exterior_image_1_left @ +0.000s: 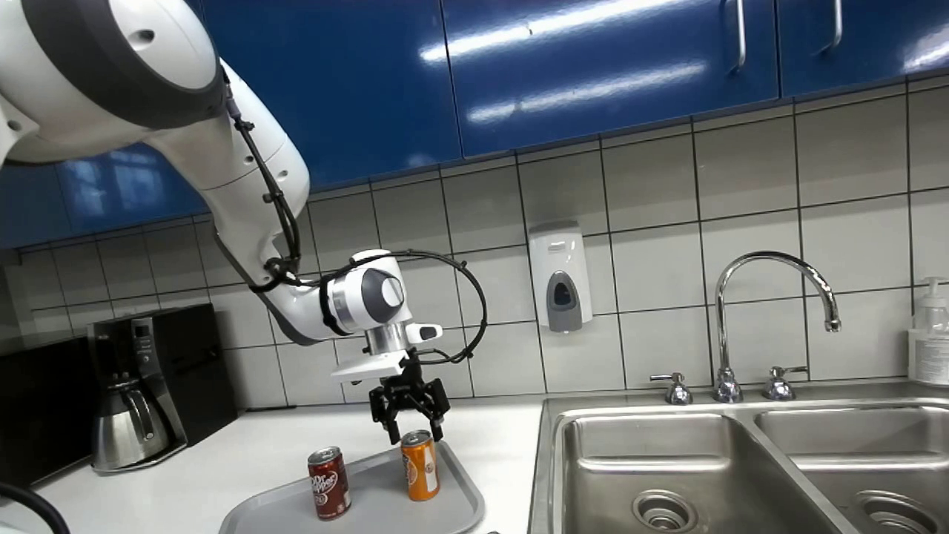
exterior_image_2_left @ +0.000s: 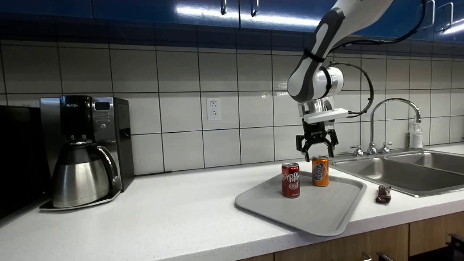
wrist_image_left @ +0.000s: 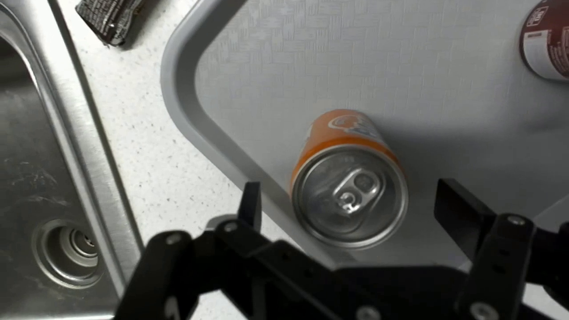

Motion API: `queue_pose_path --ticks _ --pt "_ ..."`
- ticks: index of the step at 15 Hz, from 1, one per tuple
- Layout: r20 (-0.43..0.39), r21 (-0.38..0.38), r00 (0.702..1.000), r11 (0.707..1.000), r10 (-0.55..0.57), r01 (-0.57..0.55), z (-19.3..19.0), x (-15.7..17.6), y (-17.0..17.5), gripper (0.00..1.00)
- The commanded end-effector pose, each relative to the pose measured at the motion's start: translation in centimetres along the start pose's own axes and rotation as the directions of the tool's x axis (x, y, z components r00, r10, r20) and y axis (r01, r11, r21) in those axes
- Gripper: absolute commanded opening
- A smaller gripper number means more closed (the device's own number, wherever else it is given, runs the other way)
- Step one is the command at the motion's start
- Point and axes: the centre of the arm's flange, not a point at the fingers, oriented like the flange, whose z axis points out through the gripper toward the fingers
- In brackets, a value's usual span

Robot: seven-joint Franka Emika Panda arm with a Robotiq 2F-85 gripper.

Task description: Put both cans on the grey tray

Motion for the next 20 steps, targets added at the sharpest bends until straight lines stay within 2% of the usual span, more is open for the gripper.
queue_pose_path --ticks 1,7,20 --pt "-0.048 0.009 0.999 1.000 -0.020 0.021 -2.4 -1.5 0.5 1.00" --pt "-0.095 0.018 0.995 0.999 -0.042 0.044 -4.6 -3.4 0.4 1.00" --pt "-0.154 0.023 0.980 0.991 -0.126 0.131 -8.6 -10.6 -1.7 1.00"
